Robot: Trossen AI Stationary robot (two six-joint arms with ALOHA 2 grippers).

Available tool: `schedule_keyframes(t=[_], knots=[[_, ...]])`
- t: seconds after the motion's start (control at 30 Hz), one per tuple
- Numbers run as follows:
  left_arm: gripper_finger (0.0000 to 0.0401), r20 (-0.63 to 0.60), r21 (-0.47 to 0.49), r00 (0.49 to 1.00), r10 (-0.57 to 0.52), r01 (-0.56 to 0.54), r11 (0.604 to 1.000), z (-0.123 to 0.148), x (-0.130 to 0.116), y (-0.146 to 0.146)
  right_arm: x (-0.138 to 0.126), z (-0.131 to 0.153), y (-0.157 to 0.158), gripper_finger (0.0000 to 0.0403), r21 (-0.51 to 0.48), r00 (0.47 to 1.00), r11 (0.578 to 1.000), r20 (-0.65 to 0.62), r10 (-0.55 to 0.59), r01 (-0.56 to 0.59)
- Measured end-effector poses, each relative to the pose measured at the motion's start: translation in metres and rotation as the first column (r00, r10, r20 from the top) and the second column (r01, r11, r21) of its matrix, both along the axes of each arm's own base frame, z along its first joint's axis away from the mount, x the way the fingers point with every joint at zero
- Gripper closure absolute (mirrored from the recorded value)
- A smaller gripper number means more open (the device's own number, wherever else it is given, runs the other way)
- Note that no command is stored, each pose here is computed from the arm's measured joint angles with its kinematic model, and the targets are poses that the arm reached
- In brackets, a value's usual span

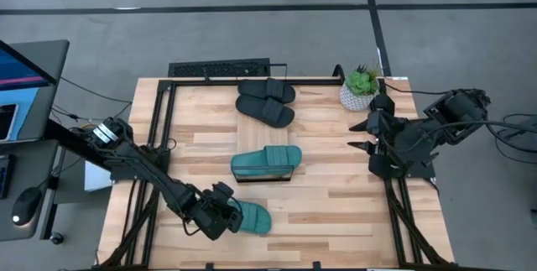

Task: Pick and place slides into the shelf
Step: Put the green slides on the shelf

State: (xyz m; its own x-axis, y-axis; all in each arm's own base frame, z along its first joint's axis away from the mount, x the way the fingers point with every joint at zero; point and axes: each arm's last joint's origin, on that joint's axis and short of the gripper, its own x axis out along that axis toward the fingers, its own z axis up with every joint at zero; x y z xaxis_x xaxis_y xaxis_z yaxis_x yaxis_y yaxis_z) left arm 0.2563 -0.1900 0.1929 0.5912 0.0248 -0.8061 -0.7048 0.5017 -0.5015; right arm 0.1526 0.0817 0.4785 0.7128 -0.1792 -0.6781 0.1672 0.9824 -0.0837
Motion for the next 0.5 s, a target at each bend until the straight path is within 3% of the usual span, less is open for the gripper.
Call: schedule_keyframes(t=[0.33,0.5], knots=[[0.0218,0.024,-0.068,1.0,0.001,0.001,0.998,0.002,0.003,-0.003,0.0,0.0,0.0,0.0236,-0.001,1.0,1.0,0.0,0.0,0.0],[0.0218,0.013,-0.115,1.0,-0.016,0.018,0.993,-0.011,0.013,-0.009,0.0,0.0,0.0,0.0236,-0.001,1.0,1.0,0.0,0.0,0.0]])
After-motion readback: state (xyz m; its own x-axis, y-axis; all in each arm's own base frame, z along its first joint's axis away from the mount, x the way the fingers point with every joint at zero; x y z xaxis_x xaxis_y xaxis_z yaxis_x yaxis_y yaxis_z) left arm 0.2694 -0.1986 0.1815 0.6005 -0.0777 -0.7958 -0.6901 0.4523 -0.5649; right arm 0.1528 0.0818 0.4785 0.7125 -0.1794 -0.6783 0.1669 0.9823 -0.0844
